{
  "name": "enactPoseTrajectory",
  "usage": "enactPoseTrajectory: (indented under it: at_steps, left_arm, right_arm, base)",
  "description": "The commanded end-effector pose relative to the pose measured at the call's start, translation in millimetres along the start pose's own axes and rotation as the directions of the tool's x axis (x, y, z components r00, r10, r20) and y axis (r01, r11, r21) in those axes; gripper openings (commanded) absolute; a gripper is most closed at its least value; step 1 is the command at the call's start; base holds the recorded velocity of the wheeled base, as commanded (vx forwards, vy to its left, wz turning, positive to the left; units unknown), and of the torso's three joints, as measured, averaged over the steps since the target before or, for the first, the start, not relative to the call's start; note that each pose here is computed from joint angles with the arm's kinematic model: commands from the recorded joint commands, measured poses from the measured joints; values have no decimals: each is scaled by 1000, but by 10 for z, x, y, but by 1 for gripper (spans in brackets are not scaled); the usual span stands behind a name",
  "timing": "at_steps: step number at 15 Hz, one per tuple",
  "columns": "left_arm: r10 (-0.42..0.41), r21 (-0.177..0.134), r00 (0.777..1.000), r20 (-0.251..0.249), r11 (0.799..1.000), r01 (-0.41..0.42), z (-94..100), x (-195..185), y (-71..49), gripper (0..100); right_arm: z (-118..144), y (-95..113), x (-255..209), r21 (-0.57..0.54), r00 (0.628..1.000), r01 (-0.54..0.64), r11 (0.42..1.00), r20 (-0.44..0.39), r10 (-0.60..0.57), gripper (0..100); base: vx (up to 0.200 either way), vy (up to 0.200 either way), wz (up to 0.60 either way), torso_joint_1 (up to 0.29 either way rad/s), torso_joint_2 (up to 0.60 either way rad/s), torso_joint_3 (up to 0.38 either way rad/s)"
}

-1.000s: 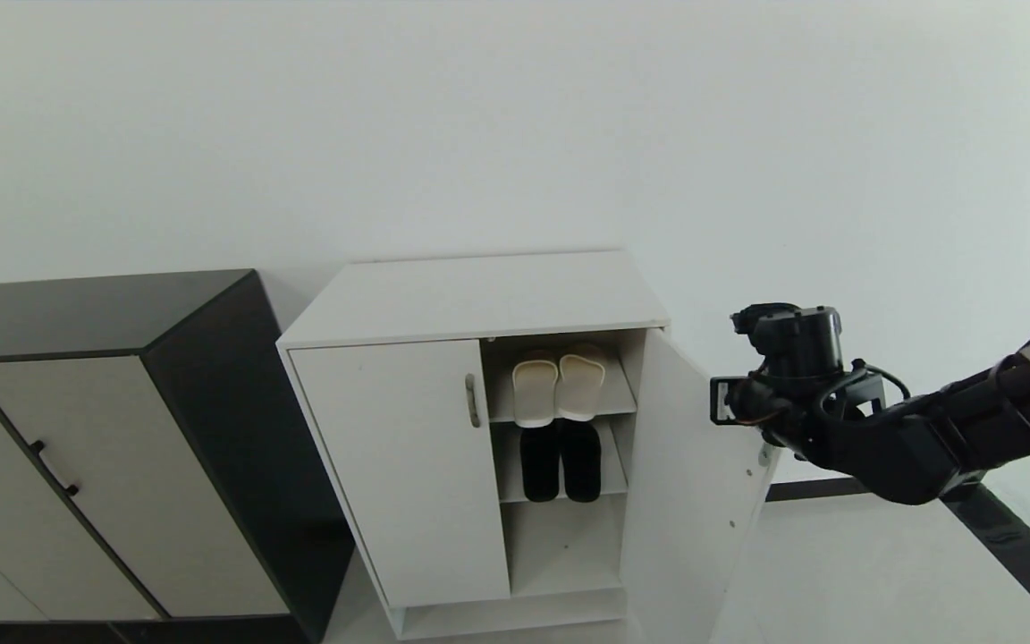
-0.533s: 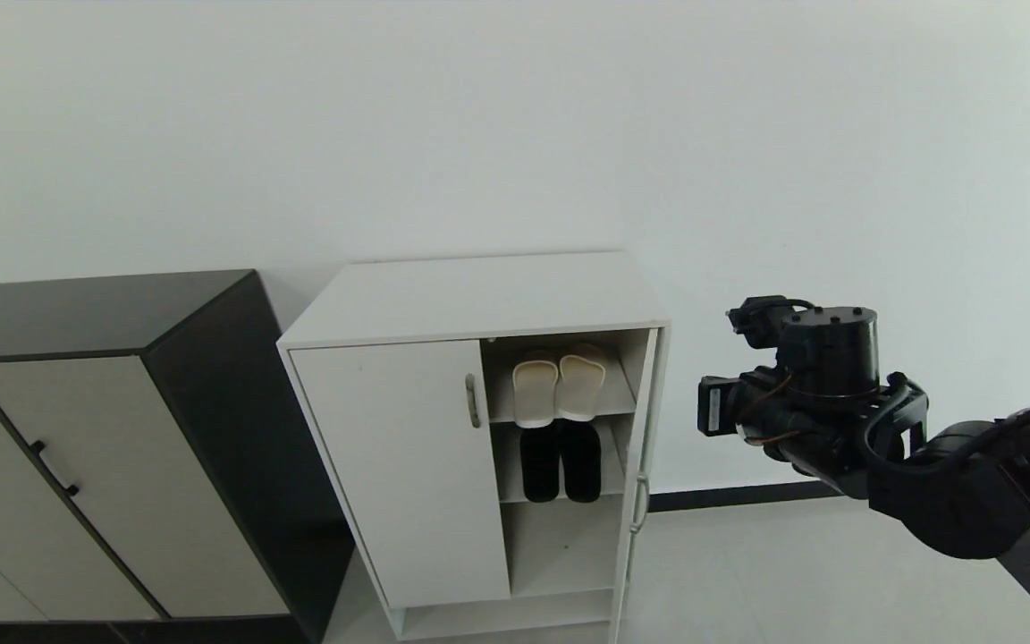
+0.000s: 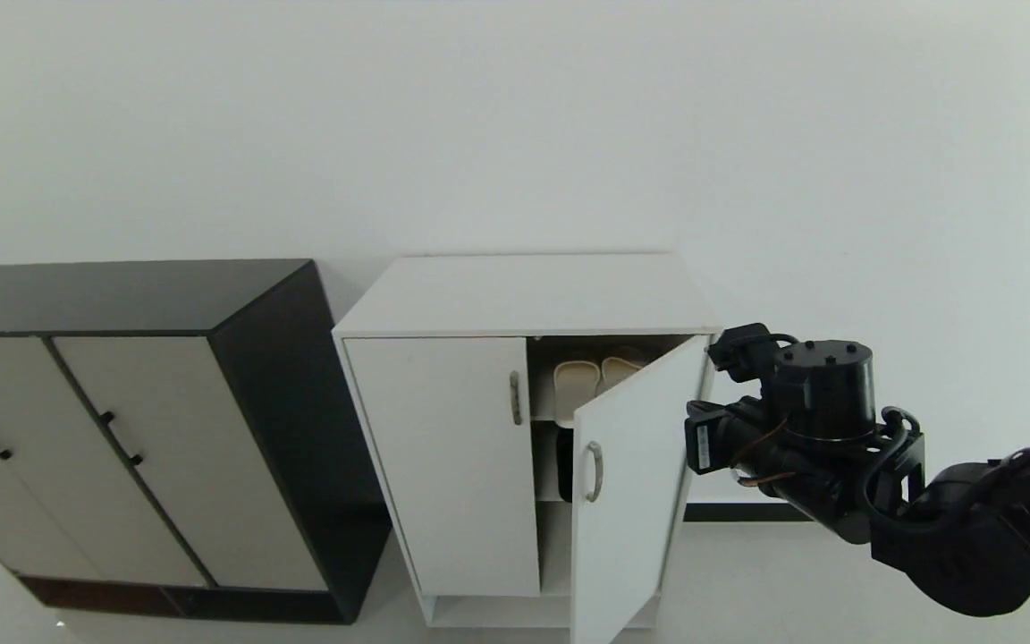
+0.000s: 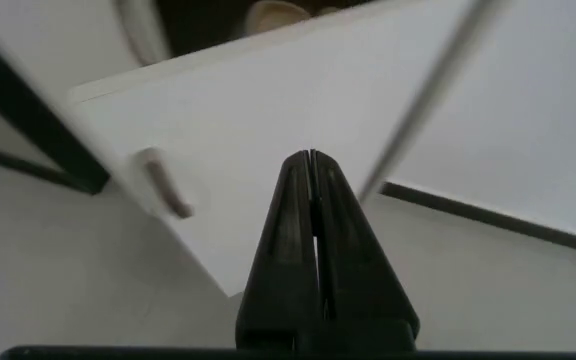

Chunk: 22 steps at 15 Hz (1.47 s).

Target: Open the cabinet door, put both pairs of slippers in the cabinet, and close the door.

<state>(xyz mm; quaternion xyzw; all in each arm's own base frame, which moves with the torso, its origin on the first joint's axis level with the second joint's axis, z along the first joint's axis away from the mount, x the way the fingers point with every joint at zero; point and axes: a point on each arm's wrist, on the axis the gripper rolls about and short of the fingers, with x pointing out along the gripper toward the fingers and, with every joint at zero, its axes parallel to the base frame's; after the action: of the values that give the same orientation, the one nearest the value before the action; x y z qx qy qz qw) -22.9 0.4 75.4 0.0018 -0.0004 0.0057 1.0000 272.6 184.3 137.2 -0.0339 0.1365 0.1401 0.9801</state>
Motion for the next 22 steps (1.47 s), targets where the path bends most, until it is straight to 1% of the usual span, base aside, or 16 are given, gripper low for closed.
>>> enactPoseTrajectory:
  at_steps: [1,3,4,5,6,7,12,13,15,17,22]
  left_arm:
    - [2,-1,1000,-1,1000,-2,1,1,0,0]
    - [2,-1,1000,-1,1000,-2,1,1,0,0]
    - [1,1,1000,-1,1000,-1,1,1,0,0]
    - [1,1,1000,-1,1000,-1,1,1,0,0]
    - [1,1,1000,-1,1000,-1,1,1,0,0]
    - [1,3,1000,-1,1000,-1,1,1,0,0]
    - [1,3,1000,-1,1000,-1,1,1,0,0]
    - [1,3,1000,-1,1000,-1,1,1,0,0]
    - [1,3,1000,-1,1000,-1,1,1,0,0]
    - [1,1,1000,-1,1000,-1,1,1,0,0]
    - [-1,3,1000,-1,1000,1,1,1,0,0]
  right_arm:
    - [-46,26,-14,-1,1000,-12,1000,5,12,0]
    - [-73,17,-43,10,999,-25,1000,38,25,0]
    - [-104,4,-81,10,998,-57,998,40,57,0]
    - [-164,-14,-169,3,992,-128,992,21,128,0]
    - [-203,-36,-284,-5,969,-249,969,1,249,0]
    - [-212,-35,-292,-4,964,-266,964,-4,266,0]
    - [-370,1,-156,-6,962,-266,964,-56,266,0]
    - [-434,23,-92,-7,963,-264,964,-63,263,0]
    - [-565,78,50,-9,962,-268,963,-53,267,0]
    - [-637,127,173,-8,961,-272,962,-51,271,0]
    - [-624,160,382,-2,965,-262,965,-30,262,0]
  base:
    - [0,0,0,0,0,0]
    - [0,0,0,0,0,0]
    - [0,0,0,0,0,0]
    - [0,0,0,0,0,0]
    - [200,0,0,12,2,-2]
    - [200,0,0,-7,2,2]
    - [200,0,0,5,3,5]
    - [200,0,0,2,7,2]
    - [200,0,0,0,5,0]
    - [0,0,0,0,0,0]
    - [0,0,0,0,0,0]
